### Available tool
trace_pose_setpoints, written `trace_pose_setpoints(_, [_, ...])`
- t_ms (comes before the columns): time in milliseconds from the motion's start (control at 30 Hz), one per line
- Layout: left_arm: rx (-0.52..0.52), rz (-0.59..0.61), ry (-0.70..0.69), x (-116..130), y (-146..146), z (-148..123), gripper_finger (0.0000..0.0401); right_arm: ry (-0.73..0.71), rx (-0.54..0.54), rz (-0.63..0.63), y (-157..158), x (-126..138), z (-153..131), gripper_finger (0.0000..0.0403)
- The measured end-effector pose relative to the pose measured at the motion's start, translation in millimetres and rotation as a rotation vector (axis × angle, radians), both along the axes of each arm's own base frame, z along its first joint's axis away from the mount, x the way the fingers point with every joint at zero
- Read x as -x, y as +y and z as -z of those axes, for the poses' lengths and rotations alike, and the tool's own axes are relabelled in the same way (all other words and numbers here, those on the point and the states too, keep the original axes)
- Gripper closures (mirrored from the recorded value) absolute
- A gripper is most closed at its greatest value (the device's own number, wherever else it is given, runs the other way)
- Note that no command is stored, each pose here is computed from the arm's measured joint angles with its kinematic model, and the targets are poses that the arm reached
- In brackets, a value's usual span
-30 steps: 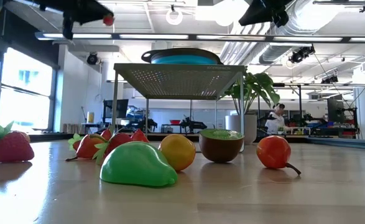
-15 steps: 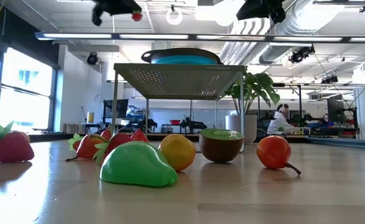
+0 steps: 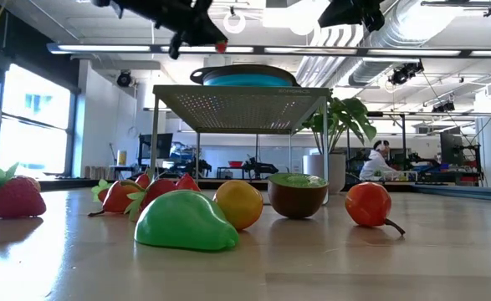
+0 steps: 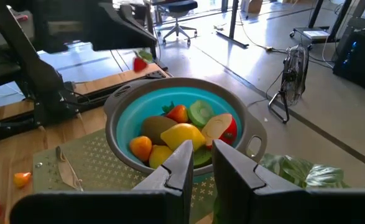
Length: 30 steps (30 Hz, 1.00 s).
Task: Pick & Place Fruit
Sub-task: Put the red strawberry in the blue bowl on the shelf
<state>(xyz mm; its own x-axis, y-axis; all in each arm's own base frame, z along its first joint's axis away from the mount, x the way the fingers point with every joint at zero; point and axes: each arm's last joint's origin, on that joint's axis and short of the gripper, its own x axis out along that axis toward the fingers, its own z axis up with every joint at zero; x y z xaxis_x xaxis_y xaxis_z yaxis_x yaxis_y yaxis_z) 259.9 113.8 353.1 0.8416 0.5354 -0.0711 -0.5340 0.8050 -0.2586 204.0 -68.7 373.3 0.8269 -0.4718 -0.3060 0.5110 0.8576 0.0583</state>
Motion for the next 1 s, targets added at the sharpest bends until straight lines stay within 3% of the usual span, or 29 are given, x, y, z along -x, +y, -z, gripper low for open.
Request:
trace_pose_setpoints(267, [0.04, -0.039, 0.13, -16, 23, 8, 0.0401, 0.005, 0.002, -0.001, 0, 0, 0, 0.035])
trace_pose_setpoints(600, [0.098, -0.043, 0.262, -26, 28, 32, 0.0401, 0.024, -0.003, -0.001, 0, 1, 2, 0.035])
trace_pose_setpoints(1000, [0.095, -0.079, 0.246, -26, 29, 31, 0.0393, 0.024, -0.004, -0.001, 0, 1, 2, 0.035])
